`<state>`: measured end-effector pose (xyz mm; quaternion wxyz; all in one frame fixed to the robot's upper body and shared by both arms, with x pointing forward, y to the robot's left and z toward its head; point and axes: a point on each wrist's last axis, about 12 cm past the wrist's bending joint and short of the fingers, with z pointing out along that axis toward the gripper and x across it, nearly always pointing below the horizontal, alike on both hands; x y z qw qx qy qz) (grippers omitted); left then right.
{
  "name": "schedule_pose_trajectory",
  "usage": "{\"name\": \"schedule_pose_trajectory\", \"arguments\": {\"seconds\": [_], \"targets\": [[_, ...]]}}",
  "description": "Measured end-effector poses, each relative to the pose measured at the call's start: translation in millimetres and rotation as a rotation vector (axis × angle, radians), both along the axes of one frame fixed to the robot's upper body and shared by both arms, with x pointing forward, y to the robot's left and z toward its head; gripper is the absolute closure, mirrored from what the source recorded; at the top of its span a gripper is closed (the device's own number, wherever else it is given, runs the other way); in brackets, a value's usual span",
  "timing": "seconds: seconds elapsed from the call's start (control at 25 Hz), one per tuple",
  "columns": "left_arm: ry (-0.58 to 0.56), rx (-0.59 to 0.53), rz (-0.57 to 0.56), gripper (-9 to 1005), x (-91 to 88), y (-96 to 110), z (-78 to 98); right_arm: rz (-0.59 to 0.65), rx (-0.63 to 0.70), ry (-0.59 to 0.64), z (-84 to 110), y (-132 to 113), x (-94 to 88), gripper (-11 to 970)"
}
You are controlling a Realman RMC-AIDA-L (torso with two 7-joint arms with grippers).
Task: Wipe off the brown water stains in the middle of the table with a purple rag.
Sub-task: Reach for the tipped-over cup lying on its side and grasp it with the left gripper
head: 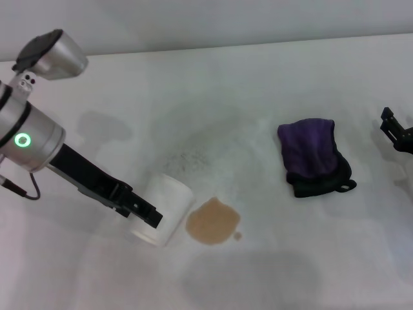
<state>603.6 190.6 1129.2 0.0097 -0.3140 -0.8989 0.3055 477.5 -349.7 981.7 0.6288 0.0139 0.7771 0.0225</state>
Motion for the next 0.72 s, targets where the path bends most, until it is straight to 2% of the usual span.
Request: {"name": "schedule_pose_trajectory", "arguments": {"seconds": [0.72], "targets": [[0.026,0.063,0.084,204,2.0,-9,-12.4,-0.007,-0.001,0.007,-1.4,-3,-3.9,190]]}}
